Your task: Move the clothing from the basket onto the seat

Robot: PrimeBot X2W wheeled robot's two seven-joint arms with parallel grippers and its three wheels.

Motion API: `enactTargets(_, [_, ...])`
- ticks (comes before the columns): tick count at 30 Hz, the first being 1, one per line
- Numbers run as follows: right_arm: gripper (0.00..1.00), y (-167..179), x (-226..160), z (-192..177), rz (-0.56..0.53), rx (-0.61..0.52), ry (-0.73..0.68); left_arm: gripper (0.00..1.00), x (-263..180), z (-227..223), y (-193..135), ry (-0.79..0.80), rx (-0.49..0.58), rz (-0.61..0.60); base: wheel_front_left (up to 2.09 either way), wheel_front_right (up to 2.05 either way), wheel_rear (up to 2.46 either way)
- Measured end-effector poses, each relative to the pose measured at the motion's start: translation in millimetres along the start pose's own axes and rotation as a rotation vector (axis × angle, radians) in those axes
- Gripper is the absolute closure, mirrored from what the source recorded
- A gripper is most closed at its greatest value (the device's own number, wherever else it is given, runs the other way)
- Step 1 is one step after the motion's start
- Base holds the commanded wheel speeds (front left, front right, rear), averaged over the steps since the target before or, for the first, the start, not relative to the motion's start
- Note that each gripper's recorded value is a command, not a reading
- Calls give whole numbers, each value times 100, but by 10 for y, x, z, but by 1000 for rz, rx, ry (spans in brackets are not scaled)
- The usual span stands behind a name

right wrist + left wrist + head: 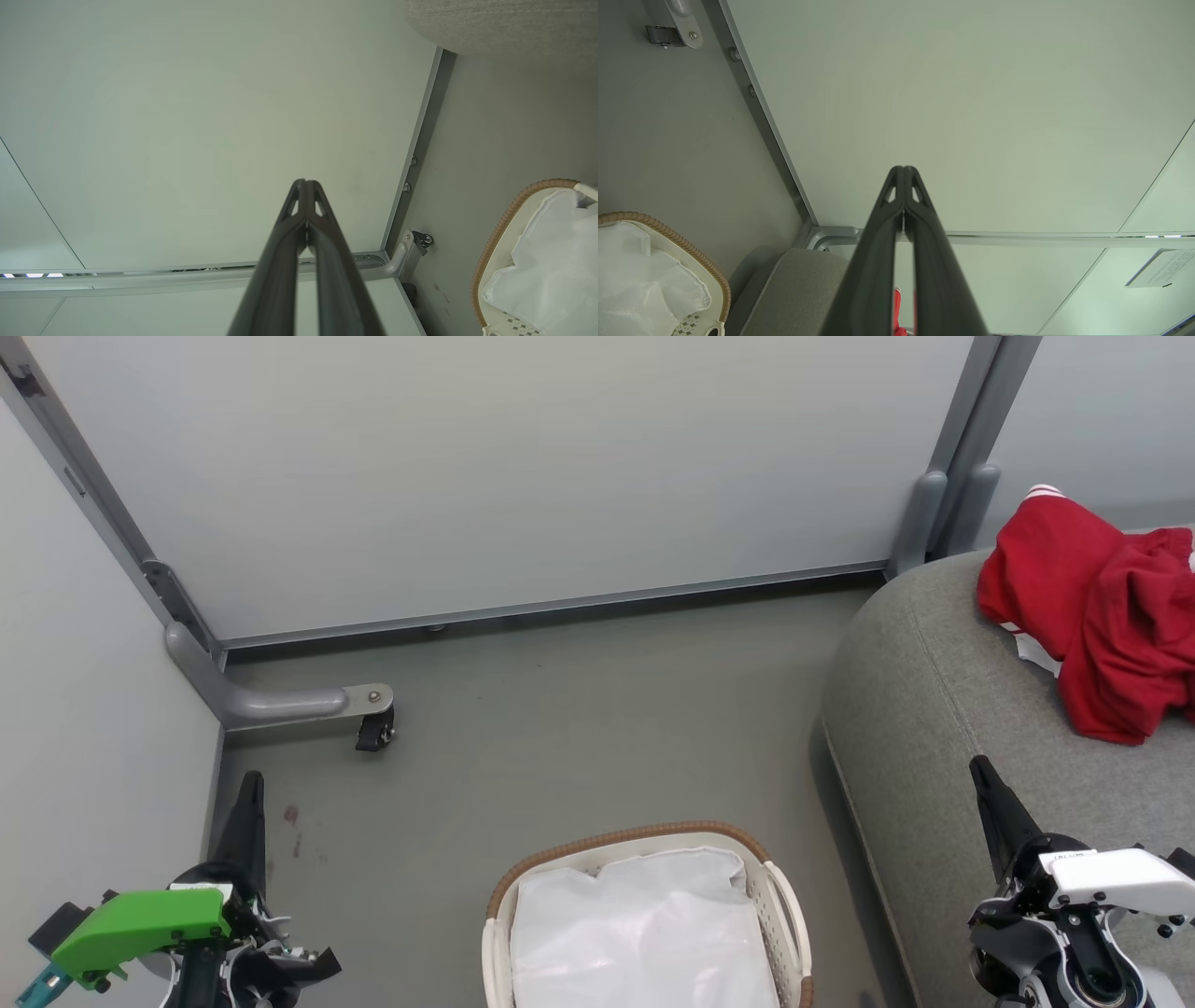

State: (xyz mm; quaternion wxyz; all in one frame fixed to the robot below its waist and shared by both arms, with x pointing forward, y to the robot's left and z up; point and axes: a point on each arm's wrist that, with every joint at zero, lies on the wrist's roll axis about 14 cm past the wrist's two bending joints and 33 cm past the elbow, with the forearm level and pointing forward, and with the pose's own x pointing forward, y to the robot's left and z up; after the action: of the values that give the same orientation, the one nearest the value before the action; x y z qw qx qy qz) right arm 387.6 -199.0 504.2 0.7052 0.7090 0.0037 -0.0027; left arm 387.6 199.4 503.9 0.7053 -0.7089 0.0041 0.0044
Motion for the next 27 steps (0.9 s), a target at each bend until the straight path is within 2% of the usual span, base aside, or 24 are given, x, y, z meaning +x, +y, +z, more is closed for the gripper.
enactTargets(27, [100,1,0,0,0,0,0,100,0,0,0,0,-1,0,0,0,0])
